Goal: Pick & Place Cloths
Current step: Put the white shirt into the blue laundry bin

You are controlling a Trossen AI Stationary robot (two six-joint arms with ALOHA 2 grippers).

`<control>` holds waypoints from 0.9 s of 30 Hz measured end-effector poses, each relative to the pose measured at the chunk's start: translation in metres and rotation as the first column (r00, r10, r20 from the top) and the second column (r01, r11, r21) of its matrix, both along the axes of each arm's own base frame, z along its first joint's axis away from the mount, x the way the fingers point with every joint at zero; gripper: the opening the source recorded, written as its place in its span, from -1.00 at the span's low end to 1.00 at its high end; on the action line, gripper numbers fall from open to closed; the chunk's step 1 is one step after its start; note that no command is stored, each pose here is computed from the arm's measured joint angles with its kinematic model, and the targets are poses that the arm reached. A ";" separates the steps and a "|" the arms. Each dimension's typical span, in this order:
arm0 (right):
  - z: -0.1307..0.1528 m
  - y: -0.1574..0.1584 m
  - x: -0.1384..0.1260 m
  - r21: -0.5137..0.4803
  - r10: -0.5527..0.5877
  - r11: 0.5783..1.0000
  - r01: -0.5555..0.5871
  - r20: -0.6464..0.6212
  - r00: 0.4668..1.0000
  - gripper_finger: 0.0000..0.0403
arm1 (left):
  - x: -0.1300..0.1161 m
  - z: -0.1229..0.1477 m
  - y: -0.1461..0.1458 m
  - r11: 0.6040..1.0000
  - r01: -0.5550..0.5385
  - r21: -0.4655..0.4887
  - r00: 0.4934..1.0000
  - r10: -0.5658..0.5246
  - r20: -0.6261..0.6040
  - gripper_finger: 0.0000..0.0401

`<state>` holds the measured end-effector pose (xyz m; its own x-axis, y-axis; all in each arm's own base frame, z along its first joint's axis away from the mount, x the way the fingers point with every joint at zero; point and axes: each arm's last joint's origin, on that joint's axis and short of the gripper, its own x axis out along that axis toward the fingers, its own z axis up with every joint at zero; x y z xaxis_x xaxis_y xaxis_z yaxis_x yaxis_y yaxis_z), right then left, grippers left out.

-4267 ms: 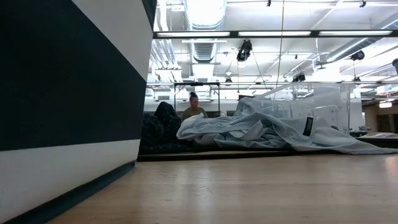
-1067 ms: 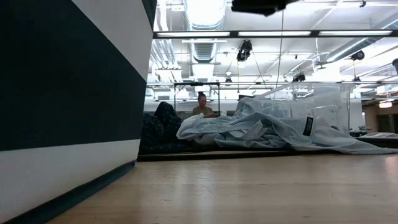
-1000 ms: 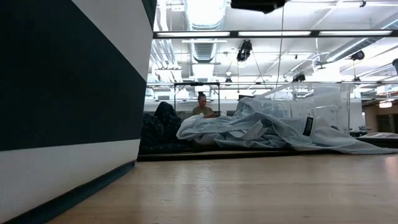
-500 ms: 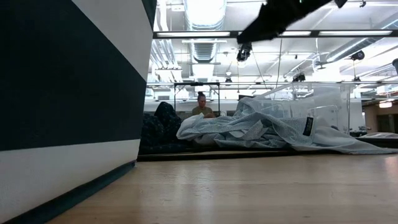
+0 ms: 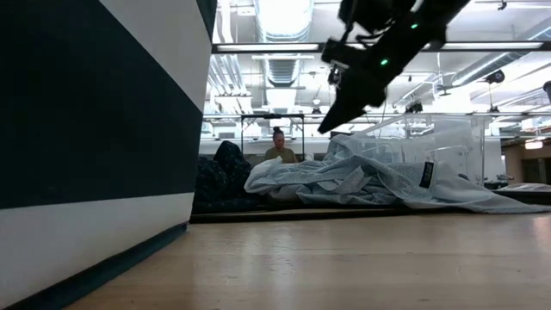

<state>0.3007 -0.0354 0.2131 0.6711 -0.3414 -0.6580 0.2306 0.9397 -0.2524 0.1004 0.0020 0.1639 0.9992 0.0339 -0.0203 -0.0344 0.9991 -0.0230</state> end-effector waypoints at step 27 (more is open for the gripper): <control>-0.089 -0.073 0.052 -0.008 -0.295 0.949 0.317 -0.387 0.874 -0.30 | 0.000 0.000 0.000 1.000 0.000 -0.003 1.000 0.000 -0.001 -0.88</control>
